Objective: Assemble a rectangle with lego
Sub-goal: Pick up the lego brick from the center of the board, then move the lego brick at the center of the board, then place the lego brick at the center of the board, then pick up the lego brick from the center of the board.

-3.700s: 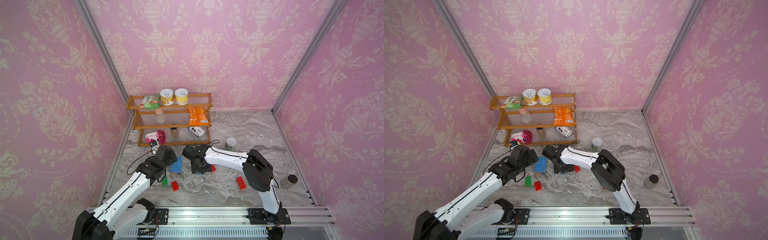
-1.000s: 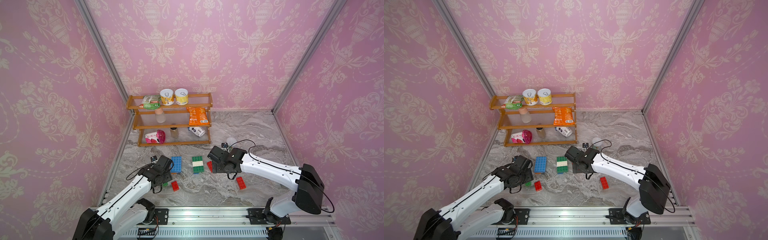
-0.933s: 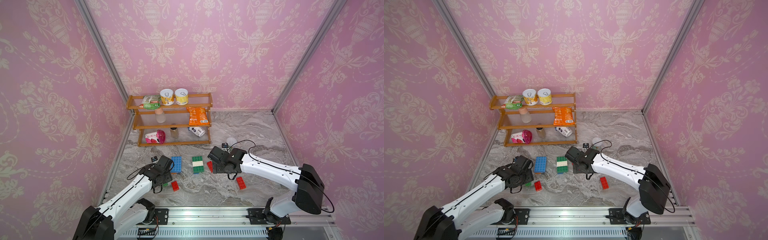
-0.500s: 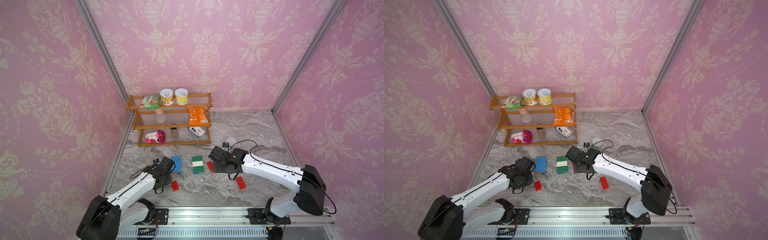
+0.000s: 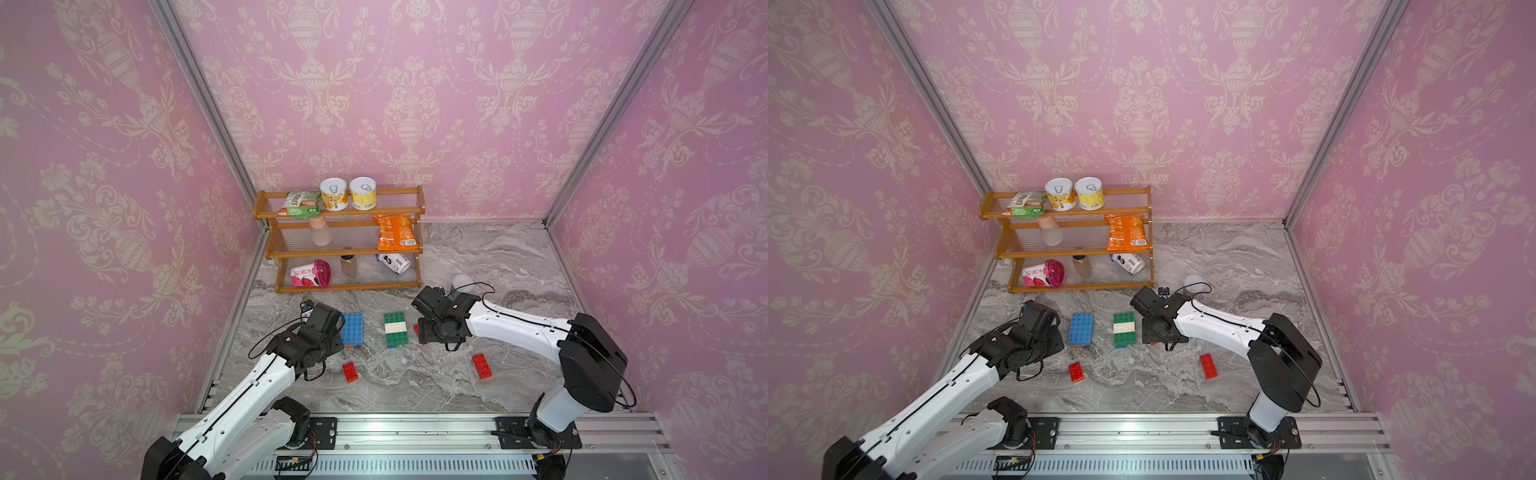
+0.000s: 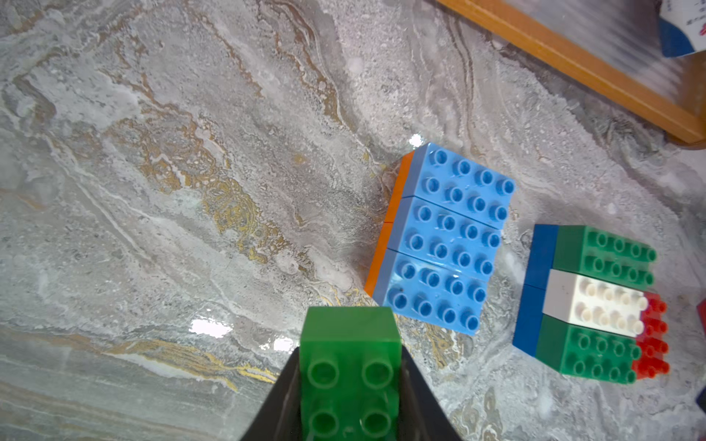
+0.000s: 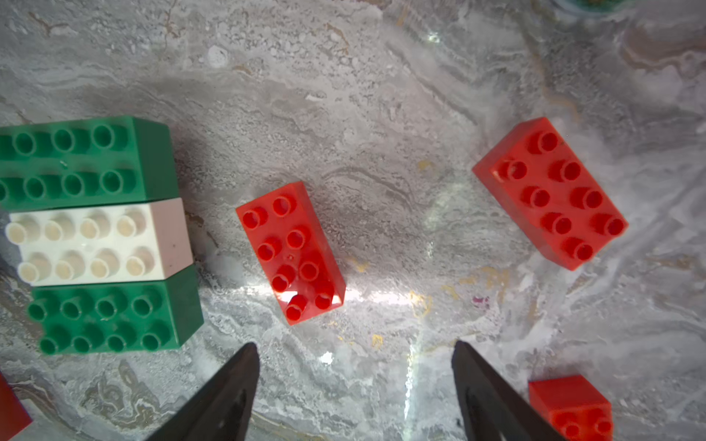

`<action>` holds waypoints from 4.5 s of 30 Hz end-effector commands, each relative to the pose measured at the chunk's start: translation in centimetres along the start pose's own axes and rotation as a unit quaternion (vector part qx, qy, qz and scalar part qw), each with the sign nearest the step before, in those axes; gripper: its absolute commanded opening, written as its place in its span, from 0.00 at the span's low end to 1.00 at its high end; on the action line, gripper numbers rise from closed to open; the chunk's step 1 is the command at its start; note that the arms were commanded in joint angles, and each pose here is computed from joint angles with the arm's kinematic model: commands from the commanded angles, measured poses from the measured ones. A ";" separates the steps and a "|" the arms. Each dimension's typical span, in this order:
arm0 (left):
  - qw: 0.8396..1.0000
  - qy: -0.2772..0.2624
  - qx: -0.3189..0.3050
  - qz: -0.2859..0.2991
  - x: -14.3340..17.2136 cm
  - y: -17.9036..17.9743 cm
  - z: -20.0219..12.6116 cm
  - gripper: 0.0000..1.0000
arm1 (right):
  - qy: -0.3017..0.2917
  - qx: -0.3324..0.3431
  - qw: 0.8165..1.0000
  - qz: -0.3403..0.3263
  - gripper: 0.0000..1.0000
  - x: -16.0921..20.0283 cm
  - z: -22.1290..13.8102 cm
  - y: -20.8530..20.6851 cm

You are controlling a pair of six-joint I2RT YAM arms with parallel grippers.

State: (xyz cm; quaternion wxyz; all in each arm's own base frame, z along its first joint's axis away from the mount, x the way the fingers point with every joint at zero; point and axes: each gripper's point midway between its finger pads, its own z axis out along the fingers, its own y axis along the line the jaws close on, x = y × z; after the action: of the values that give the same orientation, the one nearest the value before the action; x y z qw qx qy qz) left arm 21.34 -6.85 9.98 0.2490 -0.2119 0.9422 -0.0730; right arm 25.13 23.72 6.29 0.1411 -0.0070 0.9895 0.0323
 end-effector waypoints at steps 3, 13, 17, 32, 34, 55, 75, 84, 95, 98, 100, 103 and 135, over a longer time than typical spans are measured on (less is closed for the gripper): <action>1.000 0.000 0.026 -0.011 -1.0 -1.6 -0.9 0.00 | 0.020 -0.030 0.999 -0.014 0.78 -0.8 1.6 1.8; 0.999 0.010 0.049 0.010 -0.8 -4.6 -0.4 0.00 | 0.032 -0.025 0.999 0.002 0.61 -1.6 4.2 1.0; 0.997 0.003 0.071 0.035 -1.3 -7.7 -1.1 0.00 | 0.031 -0.026 0.999 0.017 0.49 -1.5 4.6 -0.2; 0.984 0.032 0.112 0.136 2.8 -20.4 0.6 0.00 | 0.057 0.032 0.997 0.051 0.41 3.1 3.8 -9.4; 0.982 0.040 0.113 0.143 3.7 -21.7 1.2 0.00 | 0.061 0.034 0.996 0.049 0.41 3.6 3.7 -9.8; 0.980 0.119 0.072 0.141 8.2 -27.0 7.0 0.00 | -0.067 0.050 0.994 0.064 1.00 0.9 -6.9 -13.0; 0.976 0.166 -0.002 0.141 12.0 -25.5 9.8 0.16 | -0.190 0.013 0.975 0.116 1.00 -1.1 -12.5 -14.4; 0.975 0.166 0.009 0.146 11.8 -26.0 9.5 0.43 | -0.217 0.027 0.968 0.125 1.00 -1.4 -14.6 -15.6; 0.975 0.098 0.087 0.177 6.9 -29.8 3.5 0.62 | -0.221 0.038 0.967 0.118 1.00 -2.1 -16.3 -15.8; 0.975 0.052 0.112 0.183 3.6 -30.6 0.1 0.67 | -0.226 0.029 0.966 0.122 1.00 -2.4 -17.1 -15.5; 0.976 0.026 0.131 0.171 1.6 -30.5 -1.9 0.71 | -0.217 0.020 0.969 0.119 1.00 -2.7 -17.0 -14.8; 0.978 -0.015 0.143 0.150 -1.3 -28.9 -4.2 0.79 | -0.201 0.010 0.973 0.109 1.00 -2.8 -16.3 -13.1; 0.965 -0.224 -0.055 -0.124 -10.7 6.4 -8.8 0.99 | -0.047 -0.096 0.974 -0.201 0.77 7.7 -6.1 20.2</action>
State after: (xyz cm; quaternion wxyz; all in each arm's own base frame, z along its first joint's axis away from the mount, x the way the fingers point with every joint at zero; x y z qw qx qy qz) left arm 23.16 3.52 21.52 0.4393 -0.3457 0.8291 0.0111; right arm 16.18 41.54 11.21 0.2062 -0.1887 0.9568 0.0803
